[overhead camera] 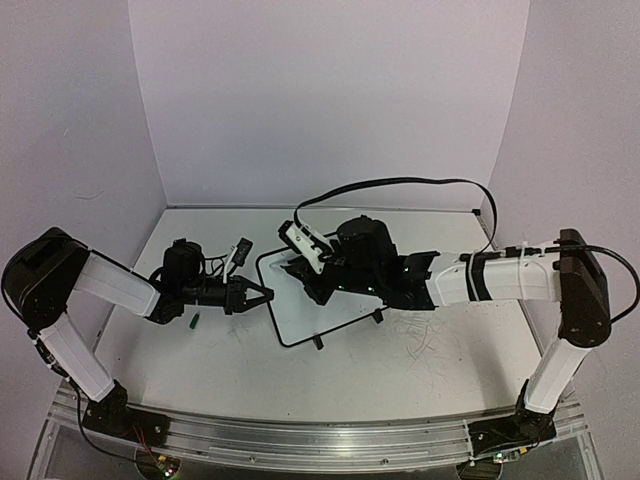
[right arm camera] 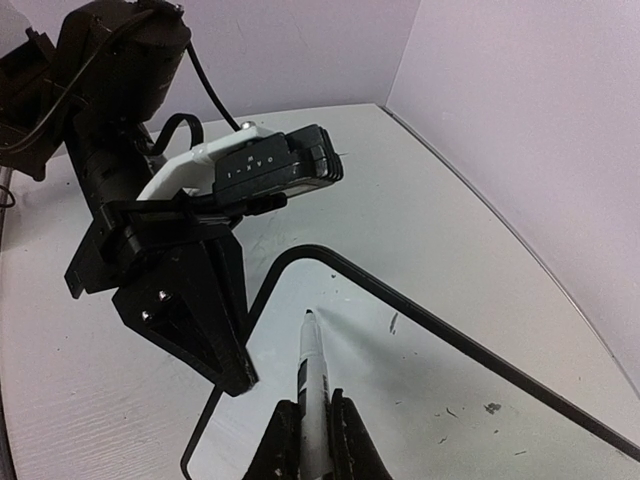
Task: Write a sentence on the whiteboard
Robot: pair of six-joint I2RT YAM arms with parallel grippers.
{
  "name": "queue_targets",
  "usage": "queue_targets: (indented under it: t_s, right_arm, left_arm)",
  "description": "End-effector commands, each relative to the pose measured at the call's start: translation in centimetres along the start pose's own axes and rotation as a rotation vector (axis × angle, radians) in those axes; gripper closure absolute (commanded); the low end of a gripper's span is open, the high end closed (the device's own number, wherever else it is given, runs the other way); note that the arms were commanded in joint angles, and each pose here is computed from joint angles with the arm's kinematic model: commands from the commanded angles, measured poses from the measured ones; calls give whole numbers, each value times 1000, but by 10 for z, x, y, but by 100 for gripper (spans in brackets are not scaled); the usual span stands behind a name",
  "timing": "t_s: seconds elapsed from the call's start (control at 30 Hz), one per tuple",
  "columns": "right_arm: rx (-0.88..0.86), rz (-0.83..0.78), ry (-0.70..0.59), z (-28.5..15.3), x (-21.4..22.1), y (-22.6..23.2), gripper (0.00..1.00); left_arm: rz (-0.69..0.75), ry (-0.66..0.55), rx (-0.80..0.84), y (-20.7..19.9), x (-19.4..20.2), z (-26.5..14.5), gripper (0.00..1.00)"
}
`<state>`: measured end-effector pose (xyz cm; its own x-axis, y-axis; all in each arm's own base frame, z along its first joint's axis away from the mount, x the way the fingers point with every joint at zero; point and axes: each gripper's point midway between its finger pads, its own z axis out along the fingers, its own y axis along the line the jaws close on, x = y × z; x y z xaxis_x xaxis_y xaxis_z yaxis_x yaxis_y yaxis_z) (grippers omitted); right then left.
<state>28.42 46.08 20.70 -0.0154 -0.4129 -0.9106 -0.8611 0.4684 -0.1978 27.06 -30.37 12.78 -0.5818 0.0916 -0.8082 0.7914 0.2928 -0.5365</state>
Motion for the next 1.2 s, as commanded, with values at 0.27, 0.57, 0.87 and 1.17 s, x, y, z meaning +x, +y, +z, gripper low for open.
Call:
queue_targets:
  t_s: [0.27,0.57,0.87,1.17]
  right_arm:
    - [36,6,-70,4,-26,-7,100]
    - [36,7,-67,6,-24,-7,100]
    - [42,14,-54,10,-19,-7,100]
    - [45,20,-37,11,-14,-7,100]
  left_arm:
    - [65,-27,-14,-4,-6,-4,100]
    - [65,-28,-13,-4,-7,-4,100]
    - [69,-31,-12,-5,-8,-4,100]
    - [73,-35,-12,-7,-9,-5,100]
